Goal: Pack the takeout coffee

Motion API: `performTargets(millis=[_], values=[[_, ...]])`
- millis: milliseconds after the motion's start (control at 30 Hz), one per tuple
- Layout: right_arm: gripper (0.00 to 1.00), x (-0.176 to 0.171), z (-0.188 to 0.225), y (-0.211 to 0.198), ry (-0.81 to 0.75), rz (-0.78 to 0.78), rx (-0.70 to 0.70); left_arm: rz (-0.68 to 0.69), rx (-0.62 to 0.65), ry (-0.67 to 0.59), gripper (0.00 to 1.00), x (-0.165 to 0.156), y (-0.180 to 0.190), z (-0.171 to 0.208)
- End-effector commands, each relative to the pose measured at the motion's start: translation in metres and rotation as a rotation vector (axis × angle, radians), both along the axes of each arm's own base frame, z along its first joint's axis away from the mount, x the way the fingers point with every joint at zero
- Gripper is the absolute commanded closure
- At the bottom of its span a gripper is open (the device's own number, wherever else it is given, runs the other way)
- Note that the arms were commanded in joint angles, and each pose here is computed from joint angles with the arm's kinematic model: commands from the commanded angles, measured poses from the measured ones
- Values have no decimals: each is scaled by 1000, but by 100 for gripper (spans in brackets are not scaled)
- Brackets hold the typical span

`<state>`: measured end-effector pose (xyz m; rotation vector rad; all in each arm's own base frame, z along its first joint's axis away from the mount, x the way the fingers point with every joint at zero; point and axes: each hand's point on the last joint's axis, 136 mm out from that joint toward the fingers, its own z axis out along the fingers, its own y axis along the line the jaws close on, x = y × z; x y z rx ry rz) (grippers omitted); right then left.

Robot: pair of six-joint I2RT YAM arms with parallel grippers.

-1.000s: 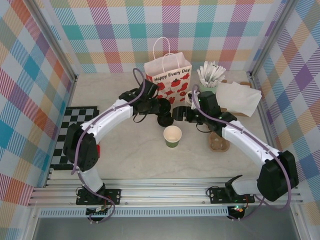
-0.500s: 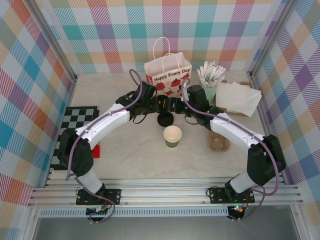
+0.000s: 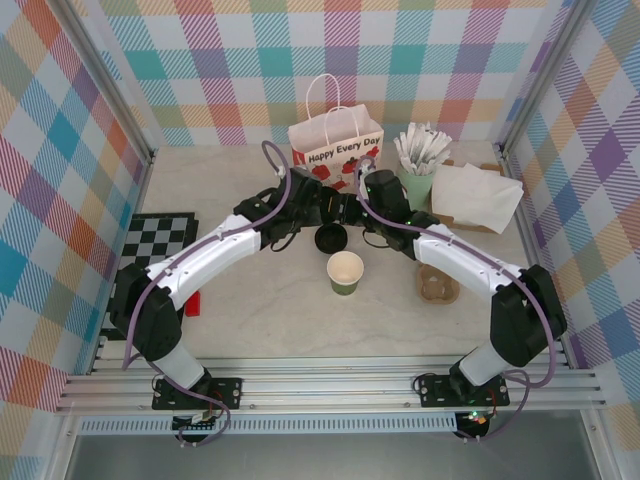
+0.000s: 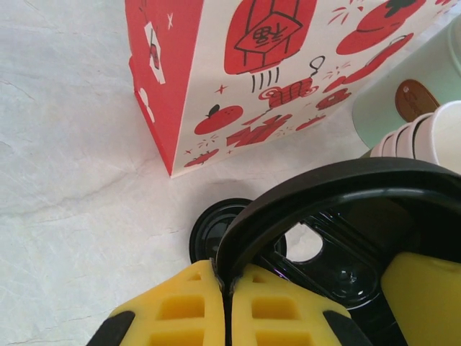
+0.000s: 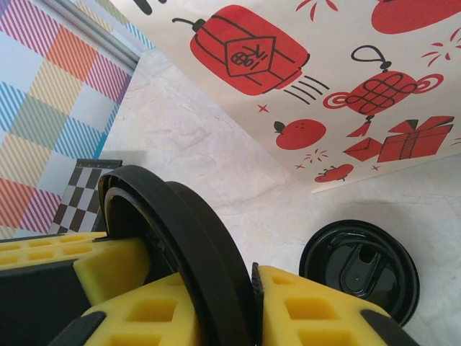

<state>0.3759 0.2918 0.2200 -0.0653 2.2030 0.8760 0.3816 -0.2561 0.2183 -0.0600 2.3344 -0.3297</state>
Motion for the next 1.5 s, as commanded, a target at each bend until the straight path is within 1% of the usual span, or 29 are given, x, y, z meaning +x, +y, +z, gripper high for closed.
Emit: performTargets(millis=[0, 133, 167, 233, 300, 333, 433, 500, 567, 667, 700, 800, 867, 967, 1067, 1167, 1267, 1467], values=[[82, 2, 5, 3, -9, -2, 1, 19, -17, -43, 100, -4, 0, 13], [90, 0, 9, 2, -28, 8, -8, 5, -20, -43, 100, -4, -2, 14], [93, -1, 11, 2, -41, 18, -17, -6, -28, -47, 97, -5, -4, 15], [100, 0, 17, 1, -81, 35, -40, -52, -43, -63, 83, -7, -10, 19], [100, 0, 29, -1, -147, 55, -76, -100, -48, -106, 70, -12, -11, 30], [100, -1, 38, -3, -197, 70, -98, -108, -34, -134, 62, -15, -5, 37], [100, -5, 67, -6, -405, 160, -208, -120, -30, -211, 48, -28, 19, 60], [100, -7, 81, -9, -525, 202, -293, -145, -83, -257, 37, -39, 32, 75], [100, -12, 93, -10, -684, 268, -392, -170, -155, -287, 23, -51, 45, 89], [100, -33, 113, -5, -990, 394, -481, -251, -261, -272, 10, -68, 50, 107], [100, -41, 120, -3, -1079, 425, -503, -296, -296, -252, 8, -73, 46, 111], [100, -60, 142, -1, -1329, 482, -598, -331, -338, -140, 7, -81, 46, 118], [100, -76, 150, 5, -1522, 533, -723, -351, -383, -43, 7, -85, 45, 121], [100, -93, 154, 11, -1826, 585, -970, -408, -464, 87, 8, -94, 42, 128], [100, -97, 161, 11, -2001, 571, -1127, -445, -480, 165, 11, -103, 39, 133], [100, -109, 172, 13, -2144, 541, -1165, -473, -487, 219, 15, -111, 36, 135], [100, -115, 168, 17, -2243, 571, -1220, -508, -509, 256, 21, -117, 31, 134], [100, -134, 170, 25, -2334, 612, -1135, -590, -562, 274, 34, -122, 20, 139]])
